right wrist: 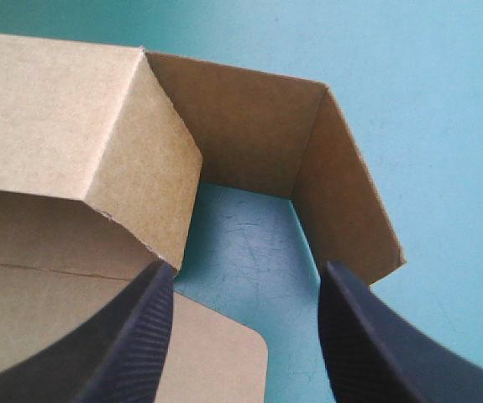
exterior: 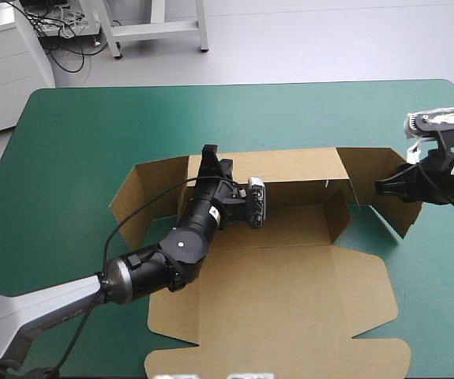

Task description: Fold the box

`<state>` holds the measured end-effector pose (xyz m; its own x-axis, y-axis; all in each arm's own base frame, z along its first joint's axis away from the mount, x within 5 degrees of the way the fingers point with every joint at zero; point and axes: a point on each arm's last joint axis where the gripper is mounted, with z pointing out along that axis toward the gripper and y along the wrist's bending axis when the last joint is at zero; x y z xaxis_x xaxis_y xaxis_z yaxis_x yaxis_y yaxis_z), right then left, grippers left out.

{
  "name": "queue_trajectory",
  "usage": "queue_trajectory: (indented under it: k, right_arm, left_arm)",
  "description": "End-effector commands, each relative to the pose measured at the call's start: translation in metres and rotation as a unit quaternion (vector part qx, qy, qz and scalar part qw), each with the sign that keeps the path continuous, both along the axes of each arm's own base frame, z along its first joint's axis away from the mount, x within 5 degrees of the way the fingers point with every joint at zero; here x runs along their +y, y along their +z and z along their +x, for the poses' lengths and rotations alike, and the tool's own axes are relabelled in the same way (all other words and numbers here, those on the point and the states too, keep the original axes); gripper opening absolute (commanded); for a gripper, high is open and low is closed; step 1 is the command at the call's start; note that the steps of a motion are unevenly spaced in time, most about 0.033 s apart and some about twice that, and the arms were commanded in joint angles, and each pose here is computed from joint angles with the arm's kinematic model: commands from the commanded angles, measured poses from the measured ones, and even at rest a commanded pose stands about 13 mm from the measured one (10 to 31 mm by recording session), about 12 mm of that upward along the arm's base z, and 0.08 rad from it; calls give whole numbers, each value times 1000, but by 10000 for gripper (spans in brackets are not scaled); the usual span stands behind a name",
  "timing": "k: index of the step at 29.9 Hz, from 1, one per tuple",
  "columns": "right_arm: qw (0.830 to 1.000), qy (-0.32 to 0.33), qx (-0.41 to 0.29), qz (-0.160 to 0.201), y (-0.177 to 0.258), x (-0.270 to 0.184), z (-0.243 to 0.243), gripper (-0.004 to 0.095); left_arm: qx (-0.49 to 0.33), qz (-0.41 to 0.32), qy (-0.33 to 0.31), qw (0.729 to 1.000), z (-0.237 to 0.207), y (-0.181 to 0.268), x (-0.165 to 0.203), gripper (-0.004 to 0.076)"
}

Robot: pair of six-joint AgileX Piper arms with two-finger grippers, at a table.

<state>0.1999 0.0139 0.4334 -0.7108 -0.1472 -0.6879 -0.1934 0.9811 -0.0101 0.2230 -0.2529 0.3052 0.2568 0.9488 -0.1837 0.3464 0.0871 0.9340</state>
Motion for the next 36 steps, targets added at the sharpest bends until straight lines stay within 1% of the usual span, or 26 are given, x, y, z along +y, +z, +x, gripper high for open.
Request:
queue_trajectory:
  k: [1,6,10,14,20,27,31,36]
  right_arm:
    - [998,-22,-60,-10,25,-5,-3,481]
    - [997,-21,-76,-3,45,-4,19,481]
    - [998,-20,-64,-4,54,-4,50,481]
    - [998,-16,-54,-3,52,-3,87,482]
    - [1000,-13,-14,-4,29,-2,139,482]
    - [1000,-10,16,-7,1,-4,178,482]
    - [999,-19,42,9,-17,-17,192,482]
    - [997,-19,65,35,-28,-30,196,482]
  left_arm:
    - [-32,-32,1,999,-4,22,3,-32]
    - [-37,-28,3,999,-4,22,4,-32]
    - [-36,-25,2,999,-3,20,3,-32]
    - [-35,-18,2,999,-2,17,1,-32]
    - [-36,-8,-4,999,0,12,-3,-32]
    - [-50,3,-11,999,0,13,-4,-32]
    - [-53,4,-8,999,1,13,-3,-32]
    - [-58,7,-6,998,1,14,-3,-32]
